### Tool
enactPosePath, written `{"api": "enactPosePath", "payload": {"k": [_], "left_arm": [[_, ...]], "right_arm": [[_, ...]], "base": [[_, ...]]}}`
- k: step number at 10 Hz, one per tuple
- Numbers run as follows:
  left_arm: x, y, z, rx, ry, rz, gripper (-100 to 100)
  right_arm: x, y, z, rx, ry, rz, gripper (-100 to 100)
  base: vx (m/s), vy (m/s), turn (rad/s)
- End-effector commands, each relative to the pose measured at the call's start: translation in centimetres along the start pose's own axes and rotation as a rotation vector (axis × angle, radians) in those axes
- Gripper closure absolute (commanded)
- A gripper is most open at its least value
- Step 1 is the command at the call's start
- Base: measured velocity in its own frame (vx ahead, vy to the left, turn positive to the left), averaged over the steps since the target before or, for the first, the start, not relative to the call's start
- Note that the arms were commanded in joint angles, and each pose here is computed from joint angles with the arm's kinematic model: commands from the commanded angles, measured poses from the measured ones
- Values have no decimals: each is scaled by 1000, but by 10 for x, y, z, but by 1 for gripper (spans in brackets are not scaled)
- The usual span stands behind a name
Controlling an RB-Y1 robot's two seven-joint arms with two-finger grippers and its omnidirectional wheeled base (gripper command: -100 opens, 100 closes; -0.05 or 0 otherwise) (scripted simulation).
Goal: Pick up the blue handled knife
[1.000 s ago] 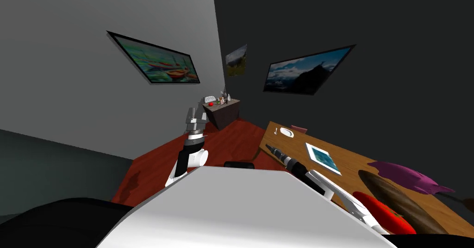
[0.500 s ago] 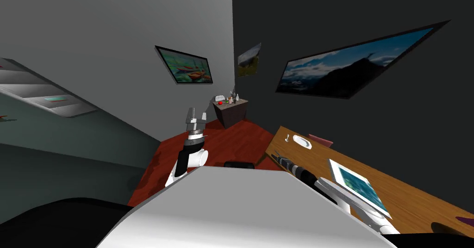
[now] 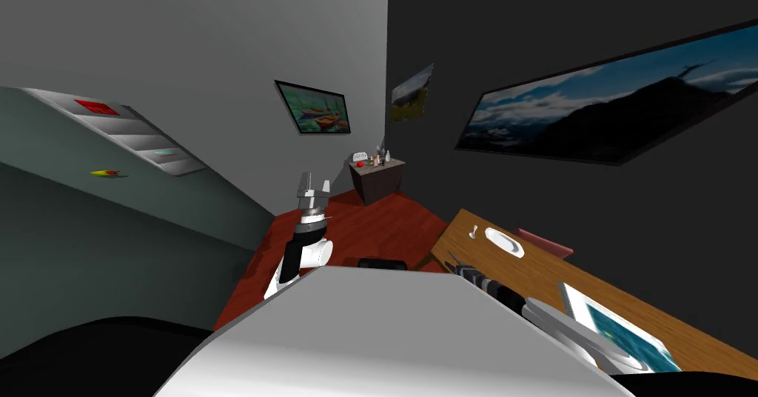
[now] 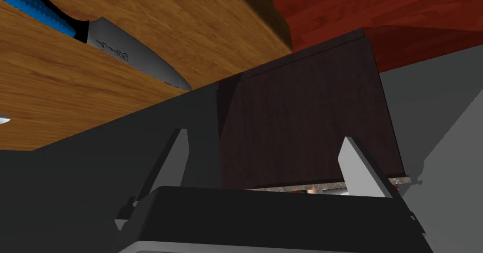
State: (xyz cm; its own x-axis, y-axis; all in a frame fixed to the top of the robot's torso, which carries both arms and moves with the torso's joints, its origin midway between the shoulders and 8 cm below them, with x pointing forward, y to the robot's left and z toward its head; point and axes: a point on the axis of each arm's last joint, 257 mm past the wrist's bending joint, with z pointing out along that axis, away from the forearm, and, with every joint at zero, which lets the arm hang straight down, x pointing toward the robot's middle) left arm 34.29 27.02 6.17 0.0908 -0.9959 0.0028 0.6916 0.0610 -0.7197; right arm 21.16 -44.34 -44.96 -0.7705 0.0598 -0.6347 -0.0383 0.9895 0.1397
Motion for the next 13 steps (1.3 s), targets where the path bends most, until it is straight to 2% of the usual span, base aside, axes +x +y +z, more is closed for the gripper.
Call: {"api": "enactPosePath", "payload": {"k": [1,4,5,7,8,11,12,13], "left_arm": [[0,0,0,0,0,0,0],[0,0,0,0,0,0,0],[0,0,0,0,0,0,0],[0,0,0,0,0,0,0],[0,0,0,0,0,0,0],[0,0,0,0,0,0,0],[0,0,0,0,0,0,0],[0,0,0,0,0,0,0]], "right_arm": [[11,-10,1,20,25,-24,-100],[71,-52,-20,101,169,-137,-100],[71,-52,-20,101,169,-137,-100],[107,-74,-37,137,256,-204,-100],[107,-75,-37,139,257,-204,-100],[153,-100,-65,174,374,-288,-100],[153,-100,-65,174,374,-288,-100],[166,-106,-74,180,408,-311,-100]], "base": [[27,-17,92],[49,-26,259],[36,-29,115],[30,-24,233],[26,-22,76],[31,-15,213],[21,-17,41],[15,-3,97]]}}
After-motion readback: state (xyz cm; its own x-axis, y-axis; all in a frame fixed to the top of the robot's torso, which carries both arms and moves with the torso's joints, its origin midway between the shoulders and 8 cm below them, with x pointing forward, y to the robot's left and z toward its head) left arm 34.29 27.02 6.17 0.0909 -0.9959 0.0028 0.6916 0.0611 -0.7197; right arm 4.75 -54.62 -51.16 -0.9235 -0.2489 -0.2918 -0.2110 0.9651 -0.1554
